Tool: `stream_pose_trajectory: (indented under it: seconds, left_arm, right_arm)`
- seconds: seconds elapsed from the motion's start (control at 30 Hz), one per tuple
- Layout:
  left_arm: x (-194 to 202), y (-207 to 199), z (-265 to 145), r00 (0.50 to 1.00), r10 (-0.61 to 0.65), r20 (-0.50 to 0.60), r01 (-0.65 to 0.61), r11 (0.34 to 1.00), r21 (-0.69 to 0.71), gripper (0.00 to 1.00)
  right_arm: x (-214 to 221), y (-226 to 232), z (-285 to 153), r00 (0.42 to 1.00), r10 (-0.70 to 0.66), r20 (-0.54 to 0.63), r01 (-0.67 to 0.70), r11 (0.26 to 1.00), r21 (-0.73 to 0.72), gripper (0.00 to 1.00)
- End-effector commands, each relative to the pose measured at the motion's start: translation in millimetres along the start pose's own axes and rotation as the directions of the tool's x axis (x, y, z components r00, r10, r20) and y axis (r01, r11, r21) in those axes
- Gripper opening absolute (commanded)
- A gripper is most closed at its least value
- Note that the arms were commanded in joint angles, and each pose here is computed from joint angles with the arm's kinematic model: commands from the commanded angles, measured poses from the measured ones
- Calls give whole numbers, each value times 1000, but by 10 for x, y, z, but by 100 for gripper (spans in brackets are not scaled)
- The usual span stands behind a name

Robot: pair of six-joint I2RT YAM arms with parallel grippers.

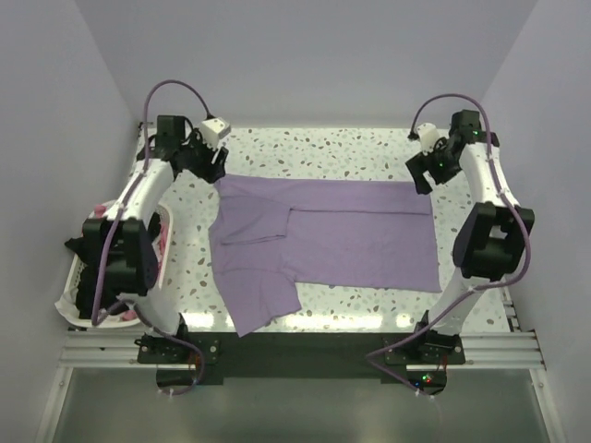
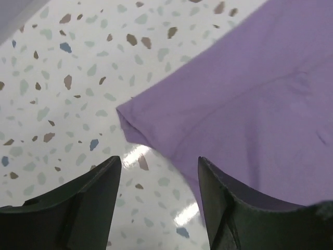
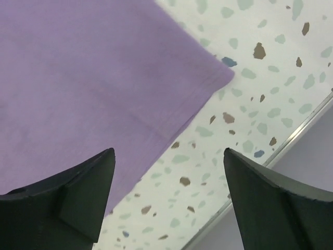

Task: Fold and stack the t-shirts
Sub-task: Fold the tshirt

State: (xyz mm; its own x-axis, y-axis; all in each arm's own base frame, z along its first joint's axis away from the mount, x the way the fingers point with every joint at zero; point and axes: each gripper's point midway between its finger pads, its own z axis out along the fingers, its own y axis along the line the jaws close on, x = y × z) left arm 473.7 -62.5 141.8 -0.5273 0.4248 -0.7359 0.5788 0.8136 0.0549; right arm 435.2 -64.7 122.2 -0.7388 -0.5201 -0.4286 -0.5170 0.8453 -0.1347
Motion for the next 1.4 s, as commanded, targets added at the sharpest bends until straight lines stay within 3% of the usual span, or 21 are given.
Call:
stream_pose_trajectory:
  seconds: [0.0,0.03,0.1,0.27,0.4,0.47,0.97,1.03,1.13,1.17,1.23,1.27,1.37]
  left_arm:
    - [50,-589,-580,971,223,91,-237,954,184,66]
    - [78,-694,-744,960,259,108,-275,943,189,66]
    - [521,-979,-830,952,300,53,-302,906,297,66]
    - [1142,-1393,-1078,936,351,-8,-316,853,415,66]
    - [1315,-1487,-1150,926,378,-9,-341,845,413,66]
    - [1382,-1507,-1159,923,386,-14,-346,843,412,66]
    - [1642,-1569,-1101,907,419,-39,-363,825,433,68]
    - [1720,-1635,-1131,897,439,-44,-373,807,457,68]
    - [1868,-1804,-1146,849,526,-40,-440,748,496,66]
    - [1917,-1844,-1146,831,555,-39,-463,729,504,65]
    - [2040,-1950,-1128,776,630,-38,-526,679,512,63]
    - [2081,-1975,-1120,758,651,-37,-545,664,513,63]
    - [2171,-1999,-1076,717,696,-38,-585,630,510,59]
  right_arm:
    - [247,648,-585,990,-142,15,141,967,-212,89]
    - [346,772,-767,986,-167,14,166,960,-226,89]
    - [635,1020,-882,969,-247,-2,237,933,-270,89]
    - [1468,1405,-883,918,-368,-145,303,891,-339,75]
    - [1935,1535,-774,875,-432,-218,352,878,-325,61]
    - [2078,1571,-684,866,-444,-230,369,878,-306,59]
    - [2307,1505,-160,845,-471,-254,424,879,-219,58]
    - [2313,1477,-92,842,-475,-255,435,878,-199,51]
    - [2386,1524,-66,837,-481,-262,434,874,-217,29]
    - [2383,1519,-69,836,-482,-262,437,874,-213,16]
    - [2382,1526,-87,837,-482,-260,438,874,-212,5]
    - [2359,1512,-106,839,-481,-255,441,875,-199,0]
    - [2316,1494,-160,841,-480,-249,445,876,-188,0]
